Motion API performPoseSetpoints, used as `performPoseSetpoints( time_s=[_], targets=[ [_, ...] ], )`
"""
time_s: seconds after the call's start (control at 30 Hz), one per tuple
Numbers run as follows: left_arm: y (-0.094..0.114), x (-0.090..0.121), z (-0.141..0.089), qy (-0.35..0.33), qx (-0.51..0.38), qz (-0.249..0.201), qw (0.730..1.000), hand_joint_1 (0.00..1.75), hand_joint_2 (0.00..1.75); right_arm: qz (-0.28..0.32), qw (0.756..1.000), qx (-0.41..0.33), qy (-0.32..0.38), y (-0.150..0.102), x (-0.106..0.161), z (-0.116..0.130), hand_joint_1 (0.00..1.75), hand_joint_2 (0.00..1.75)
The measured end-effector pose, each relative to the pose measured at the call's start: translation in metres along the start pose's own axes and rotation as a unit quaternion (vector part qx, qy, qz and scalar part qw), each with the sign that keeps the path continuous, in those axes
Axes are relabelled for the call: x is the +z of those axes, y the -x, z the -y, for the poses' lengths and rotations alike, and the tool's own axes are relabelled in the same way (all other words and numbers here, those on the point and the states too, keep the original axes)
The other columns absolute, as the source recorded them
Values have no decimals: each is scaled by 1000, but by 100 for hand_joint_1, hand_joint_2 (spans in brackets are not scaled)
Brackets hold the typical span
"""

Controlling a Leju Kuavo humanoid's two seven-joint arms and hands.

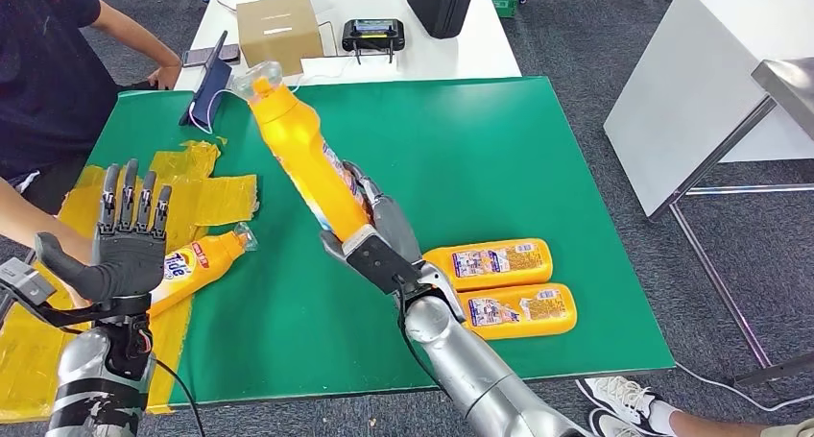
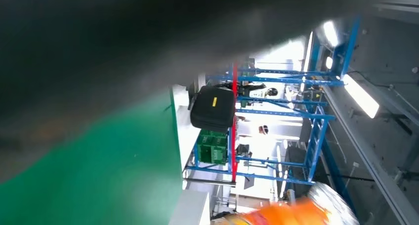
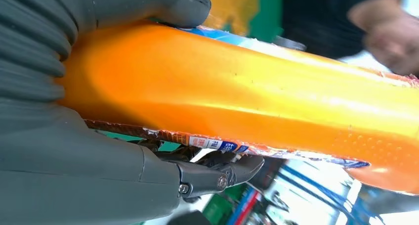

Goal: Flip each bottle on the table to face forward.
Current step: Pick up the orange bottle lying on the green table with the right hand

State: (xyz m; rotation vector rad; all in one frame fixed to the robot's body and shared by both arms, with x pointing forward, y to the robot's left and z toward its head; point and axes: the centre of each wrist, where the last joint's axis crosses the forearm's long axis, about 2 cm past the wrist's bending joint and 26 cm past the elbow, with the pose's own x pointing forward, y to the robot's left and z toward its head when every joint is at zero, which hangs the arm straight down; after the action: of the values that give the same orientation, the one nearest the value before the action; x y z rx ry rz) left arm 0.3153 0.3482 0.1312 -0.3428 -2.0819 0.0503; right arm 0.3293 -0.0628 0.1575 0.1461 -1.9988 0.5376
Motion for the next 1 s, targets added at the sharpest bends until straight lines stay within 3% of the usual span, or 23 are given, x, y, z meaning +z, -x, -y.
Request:
performPoseSetpoints(
  time_s=[0.37,1.0],
  targets=[
    [0,5,18,15,6,-4,1000,0,175,36,999,-4,-13,-23,2,1,175,175],
    [2,3,30,42,6,-13,999,0,175,33,997,25,-67,-26,3,-14,175,175]
  ],
)
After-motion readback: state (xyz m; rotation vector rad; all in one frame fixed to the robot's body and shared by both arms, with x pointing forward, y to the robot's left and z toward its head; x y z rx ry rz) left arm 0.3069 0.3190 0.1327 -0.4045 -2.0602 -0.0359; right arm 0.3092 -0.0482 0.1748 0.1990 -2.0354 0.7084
